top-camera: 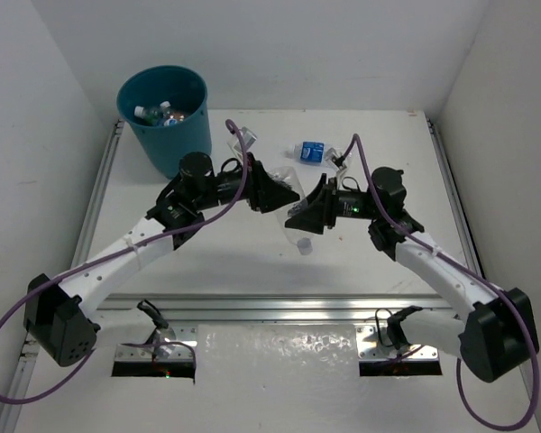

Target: Put the plastic bottles in the bin

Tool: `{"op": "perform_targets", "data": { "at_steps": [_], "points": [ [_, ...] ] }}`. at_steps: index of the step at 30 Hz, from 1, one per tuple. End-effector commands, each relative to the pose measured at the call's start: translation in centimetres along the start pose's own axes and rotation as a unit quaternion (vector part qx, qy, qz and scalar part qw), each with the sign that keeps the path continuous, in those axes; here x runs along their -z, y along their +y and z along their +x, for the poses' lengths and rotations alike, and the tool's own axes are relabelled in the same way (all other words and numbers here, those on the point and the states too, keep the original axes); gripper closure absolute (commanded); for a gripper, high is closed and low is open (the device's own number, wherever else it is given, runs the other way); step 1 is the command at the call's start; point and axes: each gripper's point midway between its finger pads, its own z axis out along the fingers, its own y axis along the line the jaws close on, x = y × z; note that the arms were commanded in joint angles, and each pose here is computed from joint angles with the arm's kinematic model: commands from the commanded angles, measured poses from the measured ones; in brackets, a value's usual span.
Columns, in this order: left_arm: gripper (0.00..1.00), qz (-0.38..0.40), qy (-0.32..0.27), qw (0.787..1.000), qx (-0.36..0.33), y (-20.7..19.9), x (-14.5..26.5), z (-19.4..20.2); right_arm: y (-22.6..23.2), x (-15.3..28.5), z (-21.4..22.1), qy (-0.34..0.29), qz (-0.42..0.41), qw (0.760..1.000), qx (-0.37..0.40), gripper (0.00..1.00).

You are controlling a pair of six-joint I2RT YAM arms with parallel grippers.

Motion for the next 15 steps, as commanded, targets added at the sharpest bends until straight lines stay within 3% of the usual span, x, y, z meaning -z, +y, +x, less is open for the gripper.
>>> {"op": "perform_targets", "data": {
  "at_steps": [1, 3, 4, 5, 7, 8, 9, 11, 14, 15],
  "points": [
    [1.0, 0.002, -0.035, 0.999, -0.006, -2.0, 0.1, -3.5, 0.5, 0.5, -1.7, -0.011, 0.029, 0.996, 0.087, 0.6],
    [1.0, -0.067, -0.054, 0.996, -0.016, -0.1, 0.3, -5.0, 0.3, 1.3, -1.9, -0.018, 0.067, 0.994, 0.084, 0.02],
    [1.0, -0.128, -0.068, 0.989, -0.015, 1.6, 0.8, -6.0, -0.3, 1.8, -2.0, -0.021, 0.099, 0.99, 0.094, 0.01],
    [1.0, -0.268, -0.102, 0.958, -0.006, 5.9, 3.0, -8.8, -2.9, 3.1, -1.6, -0.025, 0.19, 0.979, 0.07, 0.01],
    [1.0, -0.401, -0.147, 0.904, 0.003, 8.5, 7.6, -13.6, -3.9, 5.5, -1.9, -0.043, 0.273, 0.958, 0.079, 0.01],
    [1.0, -0.493, -0.203, 0.846, 0.012, 10.9, 11.5, -16.0, -5.1, 7.0, -1.4, -0.043, 0.325, 0.942, 0.074, 0.01],
    [1.0, -0.542, -0.237, 0.806, 0.016, 13.0, 14.9, -18.2, -4.1, 8.1, -1.9, -0.057, 0.333, 0.936, 0.099, 0.01],
    [1.0, -0.604, -0.306, 0.736, 0.013, 15.0, 20.6, -22.8, -3.8, 9.3, -1.2, -0.058, 0.353, 0.928, 0.105, 0.01],
    [1.0, -0.632, -0.376, 0.678, -0.002, 15.7, 25.3, -28.2, -2.4, 10.5, -0.9, -0.064, 0.355, 0.925, 0.124, 0.01],
    [0.98, -0.642, -0.373, 0.669, -0.011, 17.7, 25.1, -28.9, -2.1, 10.6, -0.7, -0.061, 0.352, 0.925, 0.128, 0.01]
  ]
}}
